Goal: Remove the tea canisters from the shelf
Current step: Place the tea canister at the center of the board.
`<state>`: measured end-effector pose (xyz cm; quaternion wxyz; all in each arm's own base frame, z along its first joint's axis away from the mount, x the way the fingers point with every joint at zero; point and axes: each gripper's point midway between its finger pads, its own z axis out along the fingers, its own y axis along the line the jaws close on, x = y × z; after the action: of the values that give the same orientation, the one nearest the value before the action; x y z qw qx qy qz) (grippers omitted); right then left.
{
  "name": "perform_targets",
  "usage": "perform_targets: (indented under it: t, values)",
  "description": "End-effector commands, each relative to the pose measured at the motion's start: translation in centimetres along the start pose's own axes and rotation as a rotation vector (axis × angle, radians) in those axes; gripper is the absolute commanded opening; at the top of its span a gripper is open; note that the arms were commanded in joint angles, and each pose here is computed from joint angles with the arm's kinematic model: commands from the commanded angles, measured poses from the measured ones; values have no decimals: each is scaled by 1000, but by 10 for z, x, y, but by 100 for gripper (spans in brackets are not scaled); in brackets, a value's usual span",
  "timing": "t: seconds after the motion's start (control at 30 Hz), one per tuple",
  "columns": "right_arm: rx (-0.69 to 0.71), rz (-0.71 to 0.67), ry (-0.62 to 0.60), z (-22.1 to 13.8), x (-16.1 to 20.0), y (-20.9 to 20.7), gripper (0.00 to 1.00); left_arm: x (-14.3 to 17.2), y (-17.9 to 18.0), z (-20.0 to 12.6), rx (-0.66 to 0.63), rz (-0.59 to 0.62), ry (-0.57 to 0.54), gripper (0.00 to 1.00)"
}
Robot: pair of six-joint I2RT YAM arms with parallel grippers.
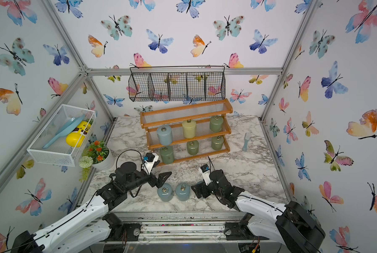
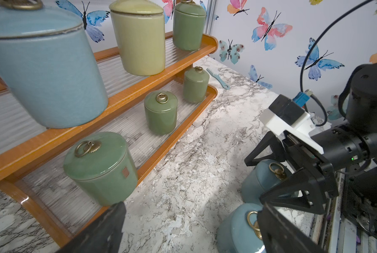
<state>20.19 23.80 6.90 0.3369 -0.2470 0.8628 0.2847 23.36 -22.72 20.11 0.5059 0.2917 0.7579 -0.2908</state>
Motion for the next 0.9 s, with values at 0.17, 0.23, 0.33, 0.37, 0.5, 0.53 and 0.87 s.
perform_targets:
  t: [0.17, 0.23, 0.33, 0.37, 0.5, 0.53, 0.87]
  values:
    - [-14, -7, -39, -4, -26, 11, 93, -17, 5, -6, -38, 7, -53, 98]
    - [-15, -12, -49, -6, -33, 13, 93, -19, 7, -6, -49, 7, -60, 98]
    - [-16, -20, -75, -10, -45, 16, 94, -21, 9, -7, -63, 10, -64, 98]
    - [-15, -23, -86, -12, -49, 17, 95, -21, 10, -7, -70, 11, -64, 98]
    - [3, -44, -137, -22, -72, 20, 97, -25, 13, -8, -85, 11, -67, 98]
    - [12, -50, -152, -24, -78, 20, 97, -25, 13, -8, -86, 11, -67, 98]
    - [81, -155, -261, -31, -134, 23, 100, -34, 23, -8, -147, 17, -88, 99]
